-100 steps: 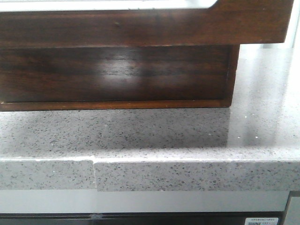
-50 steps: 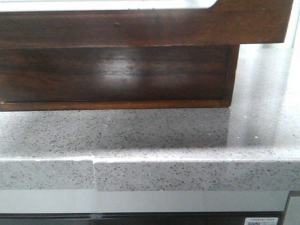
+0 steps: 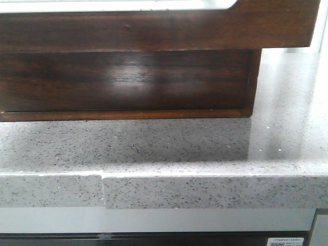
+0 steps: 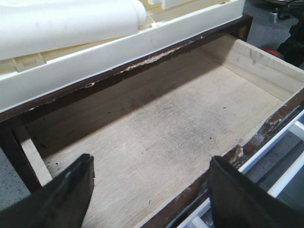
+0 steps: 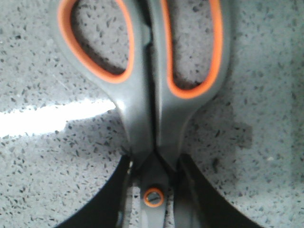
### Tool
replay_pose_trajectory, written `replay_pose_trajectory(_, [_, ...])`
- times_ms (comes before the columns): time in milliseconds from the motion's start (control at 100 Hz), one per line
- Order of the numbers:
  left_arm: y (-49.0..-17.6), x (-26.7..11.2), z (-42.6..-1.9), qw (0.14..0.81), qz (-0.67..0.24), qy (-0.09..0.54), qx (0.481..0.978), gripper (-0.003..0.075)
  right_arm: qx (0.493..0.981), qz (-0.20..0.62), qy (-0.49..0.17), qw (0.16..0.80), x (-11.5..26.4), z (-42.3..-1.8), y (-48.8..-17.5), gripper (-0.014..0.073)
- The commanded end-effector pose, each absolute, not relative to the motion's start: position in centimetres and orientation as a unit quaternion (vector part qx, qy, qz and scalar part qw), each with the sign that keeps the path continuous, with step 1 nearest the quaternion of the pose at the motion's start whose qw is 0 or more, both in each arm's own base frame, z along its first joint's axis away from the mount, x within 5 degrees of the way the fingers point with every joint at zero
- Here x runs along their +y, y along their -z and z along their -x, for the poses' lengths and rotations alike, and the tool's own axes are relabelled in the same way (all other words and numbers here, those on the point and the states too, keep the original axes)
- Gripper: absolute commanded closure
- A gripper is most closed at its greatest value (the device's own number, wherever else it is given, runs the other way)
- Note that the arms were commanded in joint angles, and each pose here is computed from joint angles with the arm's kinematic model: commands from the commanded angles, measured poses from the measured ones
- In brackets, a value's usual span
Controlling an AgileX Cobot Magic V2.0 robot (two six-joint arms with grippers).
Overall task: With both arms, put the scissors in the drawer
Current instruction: 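Carry the scissors with the right gripper over the open drawer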
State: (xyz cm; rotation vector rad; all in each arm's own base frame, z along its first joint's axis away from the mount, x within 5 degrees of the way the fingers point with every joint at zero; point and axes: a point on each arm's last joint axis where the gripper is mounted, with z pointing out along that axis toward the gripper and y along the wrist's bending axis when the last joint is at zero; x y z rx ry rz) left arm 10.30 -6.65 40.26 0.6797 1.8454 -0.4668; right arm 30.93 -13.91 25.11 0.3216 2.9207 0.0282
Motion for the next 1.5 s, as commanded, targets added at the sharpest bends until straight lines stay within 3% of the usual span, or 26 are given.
replay_pose_trajectory(0, [-41.8, -6.7, -10.4, 0.566, -0.265, 0.209, 0.752, 0.0249, 0.986, -0.103, 0.003, 0.134, -13.9, -30.7, -27.4, 0.062])
replay_pose_trajectory(180, [-41.8, -6.7, -10.4, 0.566, -0.265, 0.209, 0.752, 0.0249, 0.98, -0.096, 0.012, 0.176, -13.1, -30.0, -30.3, 0.062])
replay_pose_trajectory(440, [-41.8, -6.7, -10.4, 0.566, -0.265, 0.209, 0.752, 0.0249, 0.942, -0.035, 0.054, 0.33, -9.1, -27.3, -40.9, 0.062])
replay_pose_trajectory(590, [-41.8, -6.7, -10.4, 0.566, -0.265, 0.209, 0.752, 0.0249, 0.894, 0.03, 0.068, 0.441, -5.3, -23.9, -47.8, 0.062])
replay_pose_trajectory(770, [-41.8, -6.7, -10.4, 0.566, -0.265, 0.209, 0.752, 0.0249, 0.81, 0.16, 0.042, 0.562, -0.2, -19.9, -53.5, 0.062])
replay_pose_trajectory(970, [-41.8, -6.7, -10.4, 0.566, -0.265, 0.209, 0.752, 0.0249, 0.711, 0.342, -0.026, 0.613, 5.3, -17.3, -55.1, 0.062])
replay_pose_trajectory(1230, [-41.8, -6.7, -10.4, 0.566, -0.265, 0.209, 0.752, 0.0249, 0.601, 0.546, -0.068, 0.58, 11.5, -16.8, -53.8, 0.062])
replay_pose_trajectory(1490, [-41.8, -6.7, -10.4, 0.566, -0.265, 0.209, 0.752, 0.0249, 0.587, 0.621, -0.087, 0.513, 15.1, -19.4, -50.8, 0.062])
